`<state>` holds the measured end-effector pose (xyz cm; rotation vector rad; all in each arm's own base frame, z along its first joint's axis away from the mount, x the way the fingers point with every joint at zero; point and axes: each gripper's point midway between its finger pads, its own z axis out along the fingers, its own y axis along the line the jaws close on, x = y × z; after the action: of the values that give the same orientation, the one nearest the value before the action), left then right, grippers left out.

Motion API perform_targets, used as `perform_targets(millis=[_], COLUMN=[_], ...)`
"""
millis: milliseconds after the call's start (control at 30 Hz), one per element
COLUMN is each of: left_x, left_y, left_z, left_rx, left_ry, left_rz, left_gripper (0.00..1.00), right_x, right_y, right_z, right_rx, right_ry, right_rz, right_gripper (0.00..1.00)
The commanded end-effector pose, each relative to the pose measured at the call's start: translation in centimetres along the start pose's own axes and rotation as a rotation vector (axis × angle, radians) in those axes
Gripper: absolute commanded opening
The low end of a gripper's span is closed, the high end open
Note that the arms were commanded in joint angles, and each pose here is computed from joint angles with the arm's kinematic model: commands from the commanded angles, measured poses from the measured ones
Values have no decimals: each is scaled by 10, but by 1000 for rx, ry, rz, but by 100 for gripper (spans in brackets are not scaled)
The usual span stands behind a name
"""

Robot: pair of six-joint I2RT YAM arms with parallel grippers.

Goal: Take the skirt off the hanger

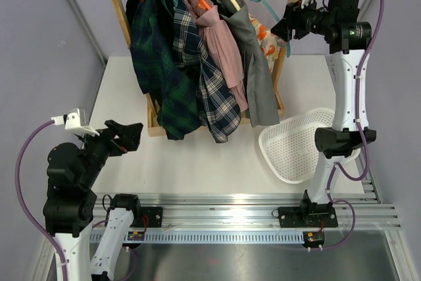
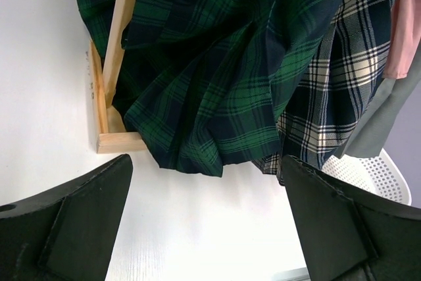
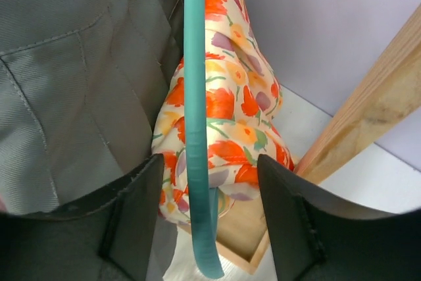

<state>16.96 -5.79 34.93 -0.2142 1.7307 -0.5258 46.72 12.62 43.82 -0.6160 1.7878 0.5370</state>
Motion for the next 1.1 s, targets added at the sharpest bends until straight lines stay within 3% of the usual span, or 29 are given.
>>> perform_targets(millis=[0,100,133,233,533,833,1067], left_x=[-10,-10,-10,-10,-11,-12,-16], left_y=[-14,-16,-17,-17,-22,-24,-38], left_z=[2,4,4,4,2,0,-3], left_rx=[75,88,88,95,120,137,229], left_ry=[-39,-31,-29,-26,-26,-33,-48], left_rz=[3,12,17,23,39,79,183], left_gripper=[99,99,99,99,99,99,99], right_x=[-19,-21,-24,-40,-128,-92,-50], right_y=[10,14,13,15,38,35,55], right_z=[4,7,6,-3,-69,-93,-119], right_rx=[-49,-68,-61,-36,10,20,26], right_ry=[-69,-77,-83,-130,-431,-355,-234], right_rz=[-69,-59,-57,-64,-84,-46,-215], right_gripper=[60,22,0,0,0,0,0])
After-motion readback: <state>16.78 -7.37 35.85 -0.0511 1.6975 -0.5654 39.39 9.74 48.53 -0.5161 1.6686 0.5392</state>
